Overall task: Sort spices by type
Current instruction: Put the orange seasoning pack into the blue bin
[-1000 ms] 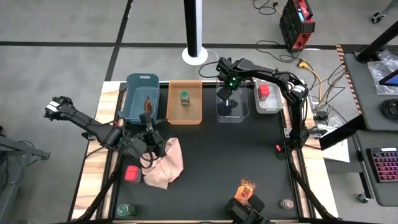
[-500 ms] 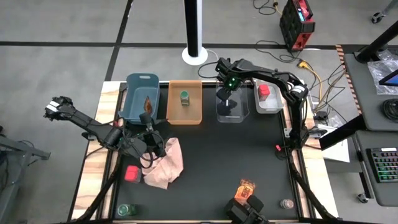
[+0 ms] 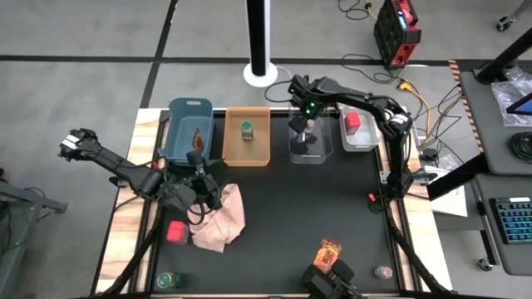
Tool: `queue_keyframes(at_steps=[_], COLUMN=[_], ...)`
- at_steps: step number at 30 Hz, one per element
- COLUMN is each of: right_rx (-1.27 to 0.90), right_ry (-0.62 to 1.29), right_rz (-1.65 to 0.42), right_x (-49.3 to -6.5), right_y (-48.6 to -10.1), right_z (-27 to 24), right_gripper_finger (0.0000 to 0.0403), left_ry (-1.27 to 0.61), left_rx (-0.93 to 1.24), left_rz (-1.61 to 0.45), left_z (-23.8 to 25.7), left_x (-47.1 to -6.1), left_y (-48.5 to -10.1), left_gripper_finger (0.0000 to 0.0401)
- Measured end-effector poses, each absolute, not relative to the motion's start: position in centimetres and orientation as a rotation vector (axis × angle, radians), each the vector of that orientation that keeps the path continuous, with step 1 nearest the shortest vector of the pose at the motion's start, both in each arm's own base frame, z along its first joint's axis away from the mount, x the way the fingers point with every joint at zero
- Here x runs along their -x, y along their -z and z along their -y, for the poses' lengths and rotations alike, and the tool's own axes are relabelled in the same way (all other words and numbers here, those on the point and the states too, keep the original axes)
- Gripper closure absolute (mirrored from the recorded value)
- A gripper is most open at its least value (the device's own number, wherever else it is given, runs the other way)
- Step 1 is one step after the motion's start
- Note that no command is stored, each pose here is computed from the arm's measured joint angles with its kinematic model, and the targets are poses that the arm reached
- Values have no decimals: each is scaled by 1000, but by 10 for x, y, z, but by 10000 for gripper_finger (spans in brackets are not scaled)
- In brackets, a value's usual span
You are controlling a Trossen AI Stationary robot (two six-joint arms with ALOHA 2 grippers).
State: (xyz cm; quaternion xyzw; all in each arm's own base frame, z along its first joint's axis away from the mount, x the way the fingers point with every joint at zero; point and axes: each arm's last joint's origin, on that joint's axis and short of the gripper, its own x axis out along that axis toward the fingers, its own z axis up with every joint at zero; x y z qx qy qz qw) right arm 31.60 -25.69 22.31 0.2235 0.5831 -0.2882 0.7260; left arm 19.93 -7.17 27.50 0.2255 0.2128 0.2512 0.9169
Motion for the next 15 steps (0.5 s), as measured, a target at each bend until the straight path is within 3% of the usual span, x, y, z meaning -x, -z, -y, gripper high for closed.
queue_keyframes(at_steps=[9,15], right_rx=[-496,-406], right_ry=[656,583], right_rz=[-1221,-1130], right_x=[-321,-327], right_y=[-266,-306], right_z=[253,207], right_gripper_finger=[140,158], left_ry=[-517,-517], left_rx=[-464,-464], left_rz=[-438,-438], left_z=[72,72], left_x=[-199,-199], left_y=[-275,-275], left_gripper_finger=[110,110])
